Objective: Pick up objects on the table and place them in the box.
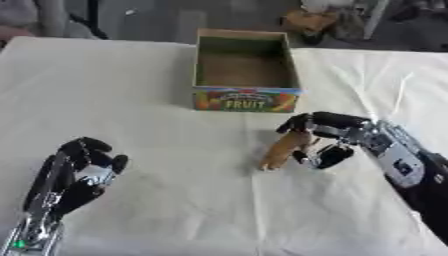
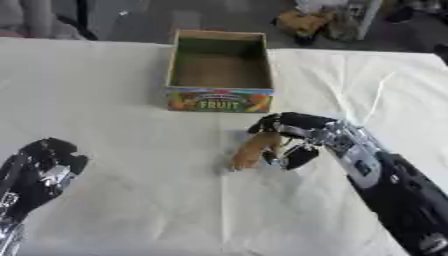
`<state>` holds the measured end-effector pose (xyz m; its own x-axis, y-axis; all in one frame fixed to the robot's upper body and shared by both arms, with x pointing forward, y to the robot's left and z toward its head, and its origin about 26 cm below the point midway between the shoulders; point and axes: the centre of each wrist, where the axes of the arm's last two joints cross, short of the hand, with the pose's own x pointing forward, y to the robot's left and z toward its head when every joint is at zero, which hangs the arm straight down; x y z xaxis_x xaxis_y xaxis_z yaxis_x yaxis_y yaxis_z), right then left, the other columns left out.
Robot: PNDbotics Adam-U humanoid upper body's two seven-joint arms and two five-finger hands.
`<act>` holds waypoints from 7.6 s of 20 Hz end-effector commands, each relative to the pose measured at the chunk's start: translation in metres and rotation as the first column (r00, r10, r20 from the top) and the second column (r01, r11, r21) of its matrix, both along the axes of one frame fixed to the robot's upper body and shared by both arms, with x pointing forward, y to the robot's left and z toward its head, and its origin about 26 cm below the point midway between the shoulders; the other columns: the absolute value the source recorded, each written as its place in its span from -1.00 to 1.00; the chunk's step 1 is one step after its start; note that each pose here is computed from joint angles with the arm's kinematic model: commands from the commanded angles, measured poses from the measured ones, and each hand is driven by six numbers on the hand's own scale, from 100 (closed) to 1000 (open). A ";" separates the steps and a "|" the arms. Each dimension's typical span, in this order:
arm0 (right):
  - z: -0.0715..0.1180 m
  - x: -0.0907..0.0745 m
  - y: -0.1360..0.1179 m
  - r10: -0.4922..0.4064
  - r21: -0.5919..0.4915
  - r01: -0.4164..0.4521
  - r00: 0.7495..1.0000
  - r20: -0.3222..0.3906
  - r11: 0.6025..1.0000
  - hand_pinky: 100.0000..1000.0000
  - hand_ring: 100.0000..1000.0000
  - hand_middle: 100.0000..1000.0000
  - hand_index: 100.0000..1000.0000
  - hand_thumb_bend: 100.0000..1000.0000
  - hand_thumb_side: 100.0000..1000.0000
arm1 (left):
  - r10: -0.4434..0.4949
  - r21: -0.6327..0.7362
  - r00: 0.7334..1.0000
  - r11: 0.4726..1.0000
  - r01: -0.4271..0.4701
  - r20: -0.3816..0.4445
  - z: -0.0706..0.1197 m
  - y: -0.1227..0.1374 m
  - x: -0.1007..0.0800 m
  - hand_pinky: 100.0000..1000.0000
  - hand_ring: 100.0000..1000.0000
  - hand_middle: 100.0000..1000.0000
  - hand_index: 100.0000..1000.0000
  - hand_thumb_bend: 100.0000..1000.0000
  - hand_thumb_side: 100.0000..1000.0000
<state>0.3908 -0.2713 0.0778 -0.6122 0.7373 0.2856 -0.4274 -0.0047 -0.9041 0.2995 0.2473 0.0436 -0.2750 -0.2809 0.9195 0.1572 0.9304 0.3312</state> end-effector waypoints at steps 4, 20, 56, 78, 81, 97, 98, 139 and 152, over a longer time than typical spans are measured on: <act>0.008 0.006 -0.003 -0.053 0.020 0.051 0.994 0.099 0.998 0.43 0.40 0.23 0.53 -1.00 -1.00 | -0.006 0.009 1.000 1.000 0.006 0.014 0.005 0.002 0.001 0.05 -0.04 0.02 0.07 0.06 -0.34; 0.026 0.012 -0.004 -0.174 0.178 0.136 0.960 0.221 0.975 0.24 0.13 -0.33 -0.08 -1.00 -0.34 | -0.003 0.009 1.000 1.000 0.003 0.010 0.004 0.002 0.001 0.05 -0.04 0.02 0.07 0.06 -0.34; 0.060 0.109 -0.008 -0.701 0.313 0.634 0.688 0.188 0.707 0.22 0.09 -0.15 0.22 -1.00 -0.78 | -0.137 -0.018 0.990 0.990 0.137 0.015 0.009 -0.026 0.005 0.05 -0.04 0.02 0.07 0.05 -0.35; 0.046 0.109 0.004 -0.490 0.054 0.487 0.868 0.084 0.872 0.74 0.71 0.79 0.93 -1.00 0.24 | -0.147 -0.010 0.989 0.989 0.147 0.015 0.011 -0.027 0.007 0.05 -0.04 0.02 0.07 0.08 -0.34; 0.059 0.110 -0.002 -0.485 0.063 0.482 0.872 0.062 0.874 0.75 0.71 0.79 0.95 -1.00 0.34 | -0.144 -0.009 0.989 0.989 0.145 0.013 0.010 -0.026 0.006 0.05 -0.04 0.02 0.07 0.09 -0.34; 0.081 0.112 0.002 -0.424 -0.035 0.427 0.903 0.064 0.904 1.00 1.00 0.99 1.00 -0.68 0.34 | -0.140 -0.006 0.990 0.990 0.140 0.008 0.009 -0.025 0.006 0.05 -0.04 0.02 0.06 0.10 -0.33; 0.082 0.112 0.002 -0.422 -0.052 0.427 0.903 0.081 0.903 1.00 1.00 1.00 1.00 -0.62 0.32 | -0.140 -0.005 0.990 0.990 0.140 0.008 0.009 -0.025 0.006 0.05 -0.04 0.02 0.06 0.10 -0.33; 0.198 0.093 -0.019 -0.156 -0.276 0.618 0.552 0.819 0.737 1.00 1.00 1.00 1.00 -0.30 -0.79 | -0.079 0.009 0.997 0.997 0.079 0.000 0.004 -0.012 0.004 0.05 -0.05 0.02 0.06 0.12 -0.33; 0.164 0.044 -0.046 -0.325 0.122 0.461 0.392 0.861 0.879 0.83 0.86 0.81 1.00 -0.83 -1.00 | -0.016 0.012 1.000 1.000 0.016 0.009 0.005 -0.001 0.003 0.05 -0.05 0.02 0.06 0.11 -0.32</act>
<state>0.4403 -0.3168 0.2210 -0.1305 0.9415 -0.3106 0.4716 -0.2167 -0.8548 0.3014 0.2393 0.0414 -0.2691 -0.2678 0.9251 0.1910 0.9266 0.3238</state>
